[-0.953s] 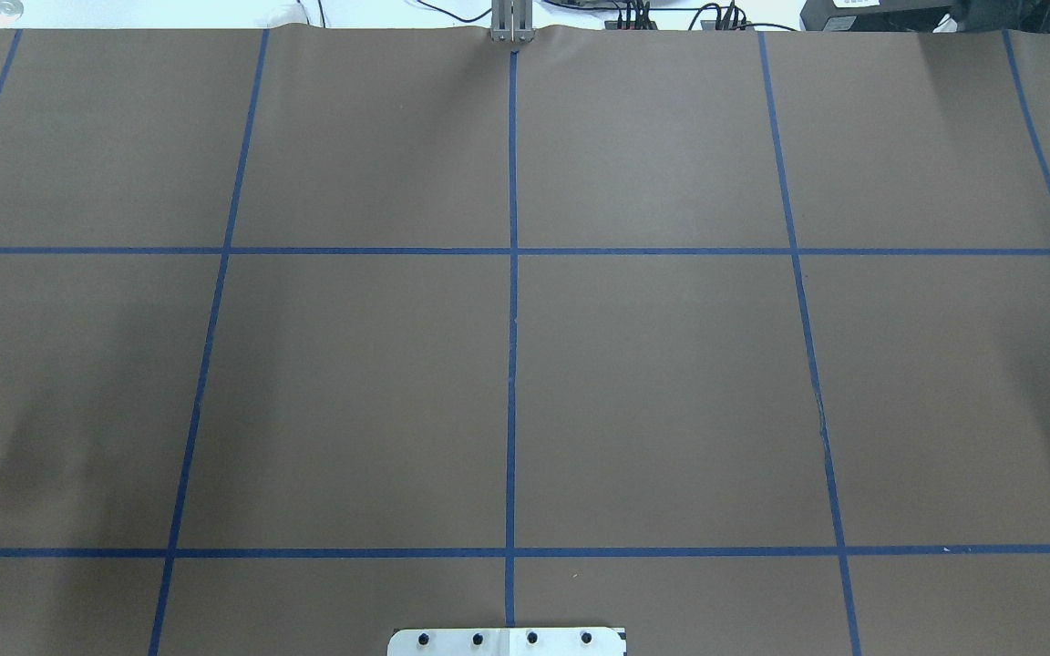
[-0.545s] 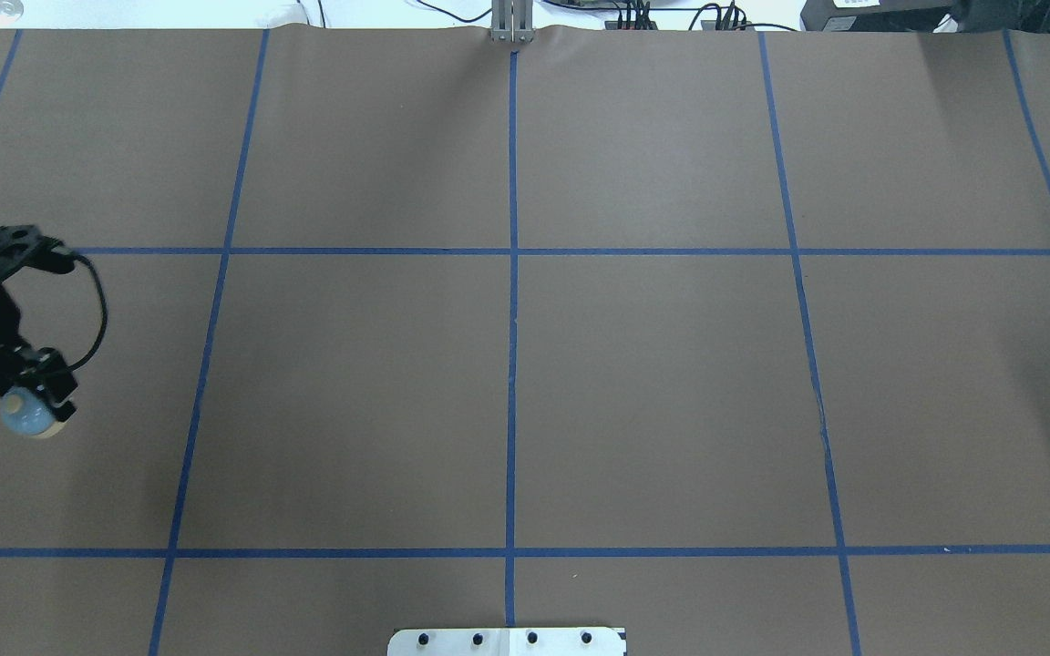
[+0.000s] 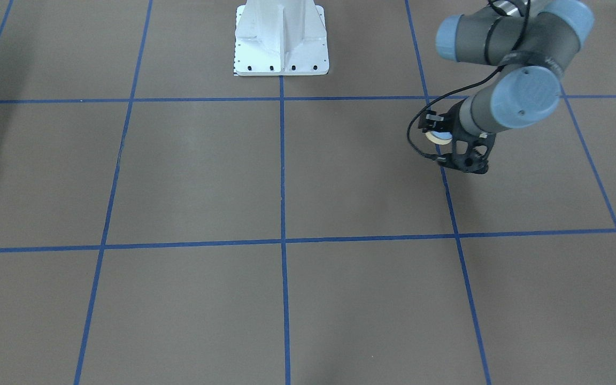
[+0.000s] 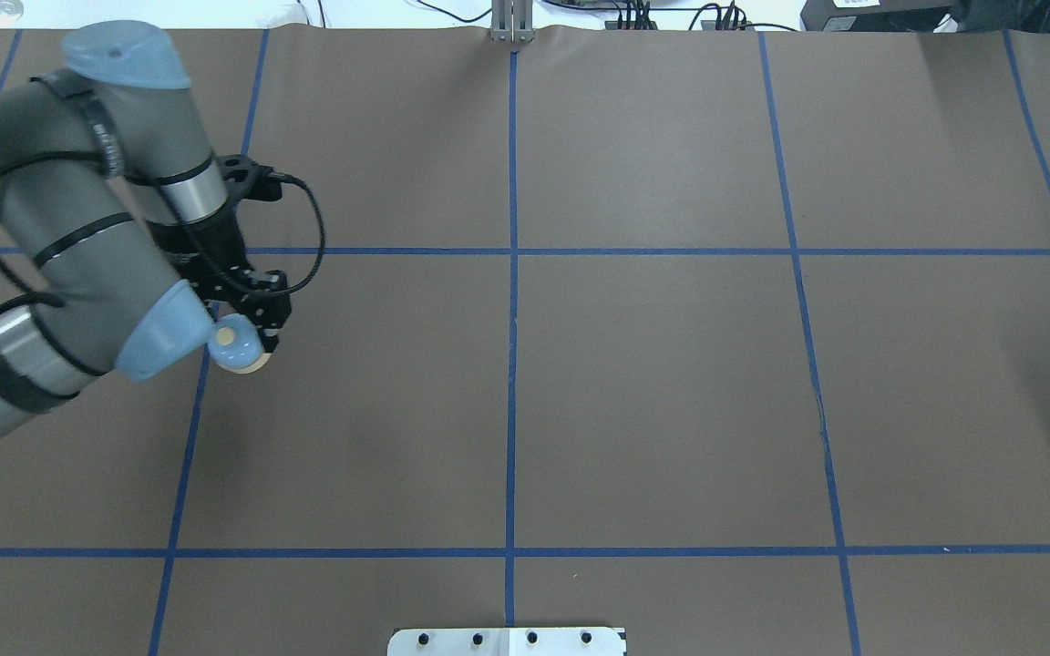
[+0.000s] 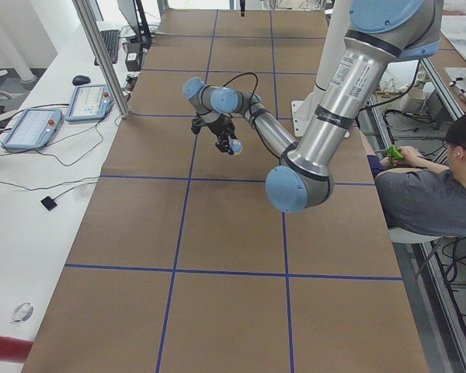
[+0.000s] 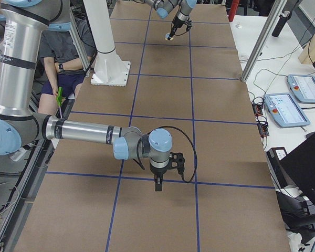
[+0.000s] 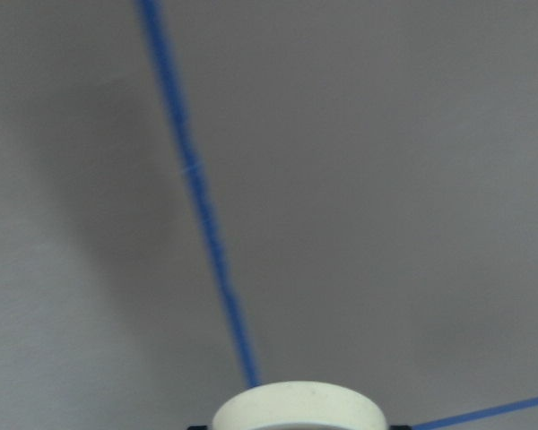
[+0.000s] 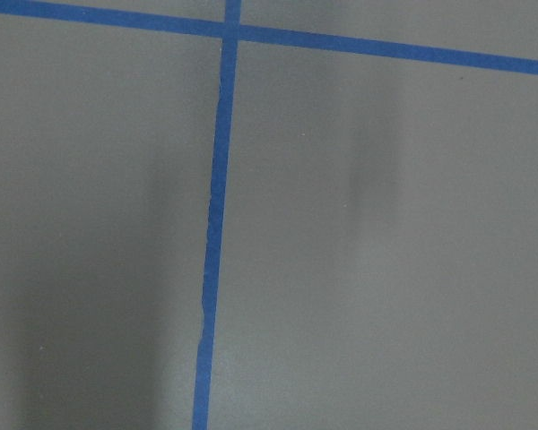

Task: Place and press bell with both arms
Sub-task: 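Carry the blue bell with the left gripper toward the table centre, then lower the blue bell onto the table centre and open the left gripper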

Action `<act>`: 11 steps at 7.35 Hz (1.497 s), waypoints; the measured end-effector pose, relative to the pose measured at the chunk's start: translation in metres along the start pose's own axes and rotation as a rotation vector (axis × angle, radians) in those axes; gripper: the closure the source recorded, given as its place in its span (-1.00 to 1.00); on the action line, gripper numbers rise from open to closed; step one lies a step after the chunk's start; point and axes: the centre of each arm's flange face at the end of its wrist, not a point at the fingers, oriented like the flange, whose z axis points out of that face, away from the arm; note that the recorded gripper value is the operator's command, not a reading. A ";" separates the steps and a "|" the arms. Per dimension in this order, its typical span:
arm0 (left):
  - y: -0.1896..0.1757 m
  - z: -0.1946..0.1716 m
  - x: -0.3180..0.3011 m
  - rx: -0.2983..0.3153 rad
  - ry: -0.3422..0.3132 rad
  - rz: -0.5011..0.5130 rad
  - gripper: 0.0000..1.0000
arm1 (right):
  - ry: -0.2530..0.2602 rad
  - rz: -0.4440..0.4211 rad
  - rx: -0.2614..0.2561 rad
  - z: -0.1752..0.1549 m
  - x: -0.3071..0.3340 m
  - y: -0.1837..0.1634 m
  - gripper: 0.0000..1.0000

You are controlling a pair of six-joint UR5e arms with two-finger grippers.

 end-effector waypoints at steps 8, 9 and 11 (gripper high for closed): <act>-0.120 0.051 0.224 0.020 0.079 -0.197 0.55 | 0.001 0.008 -0.008 0.003 0.003 0.004 -1.00; -0.122 0.054 0.231 0.025 0.081 -0.195 0.43 | 0.001 0.007 -0.008 0.003 0.003 0.004 -1.00; -0.127 0.058 0.232 0.040 0.078 -0.188 0.13 | 0.001 0.006 -0.008 0.003 0.003 0.004 -1.00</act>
